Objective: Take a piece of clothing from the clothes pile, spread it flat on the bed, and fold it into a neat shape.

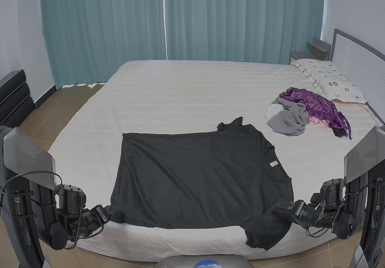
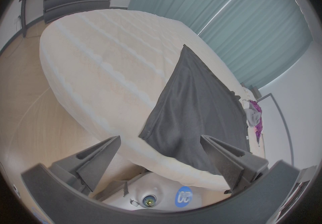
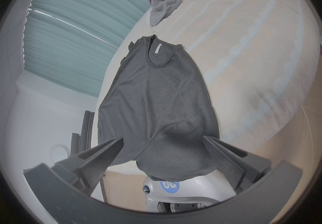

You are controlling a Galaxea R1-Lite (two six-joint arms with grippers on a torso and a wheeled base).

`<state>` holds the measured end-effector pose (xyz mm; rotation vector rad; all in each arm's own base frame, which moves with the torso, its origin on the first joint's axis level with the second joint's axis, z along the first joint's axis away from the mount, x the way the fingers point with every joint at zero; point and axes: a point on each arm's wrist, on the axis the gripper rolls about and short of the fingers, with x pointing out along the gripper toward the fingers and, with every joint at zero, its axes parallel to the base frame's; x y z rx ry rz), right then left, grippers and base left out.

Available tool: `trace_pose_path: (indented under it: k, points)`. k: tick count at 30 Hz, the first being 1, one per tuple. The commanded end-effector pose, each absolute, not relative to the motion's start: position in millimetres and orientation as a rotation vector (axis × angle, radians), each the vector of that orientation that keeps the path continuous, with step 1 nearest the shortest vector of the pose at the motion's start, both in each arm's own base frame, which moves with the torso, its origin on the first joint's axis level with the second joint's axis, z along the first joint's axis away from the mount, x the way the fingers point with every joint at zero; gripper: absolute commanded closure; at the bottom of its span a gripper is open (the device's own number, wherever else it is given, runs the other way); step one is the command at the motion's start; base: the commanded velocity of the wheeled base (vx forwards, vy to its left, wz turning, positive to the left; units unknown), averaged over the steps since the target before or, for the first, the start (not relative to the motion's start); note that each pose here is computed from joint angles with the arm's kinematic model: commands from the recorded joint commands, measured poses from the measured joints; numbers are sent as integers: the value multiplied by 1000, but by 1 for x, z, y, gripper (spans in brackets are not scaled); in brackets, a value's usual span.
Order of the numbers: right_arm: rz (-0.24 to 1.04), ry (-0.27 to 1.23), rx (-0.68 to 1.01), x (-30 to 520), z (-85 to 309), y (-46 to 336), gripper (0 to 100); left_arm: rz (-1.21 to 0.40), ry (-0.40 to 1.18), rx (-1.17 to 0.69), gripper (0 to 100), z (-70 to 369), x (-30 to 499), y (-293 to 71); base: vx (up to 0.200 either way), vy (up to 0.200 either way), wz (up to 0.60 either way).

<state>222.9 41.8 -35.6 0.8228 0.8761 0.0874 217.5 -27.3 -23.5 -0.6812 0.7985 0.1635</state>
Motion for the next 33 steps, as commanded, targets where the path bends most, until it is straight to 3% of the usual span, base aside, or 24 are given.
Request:
trace_pose_path:
  k: [1, 10, 11, 33]
  points:
    - [93, 865, 823, 224, -35, 42, 0, 183, 883, -610, 0, -44, 208, -35, 0, 0, 0]
    - [93, 867, 821, 224, -35, 42, 0, 161, 808, -557, 0, -55, 228, -38, 0, 0, 0]
    - [93, 867, 821, 224, -35, 42, 0, 161, 808, -557, 100, -55, 228, -38, 0, 0, 0]
    - [93, 867, 821, 224, -35, 42, 0, 226, 819, -532, 100, -50, 212, -25, 0, 0, 0]
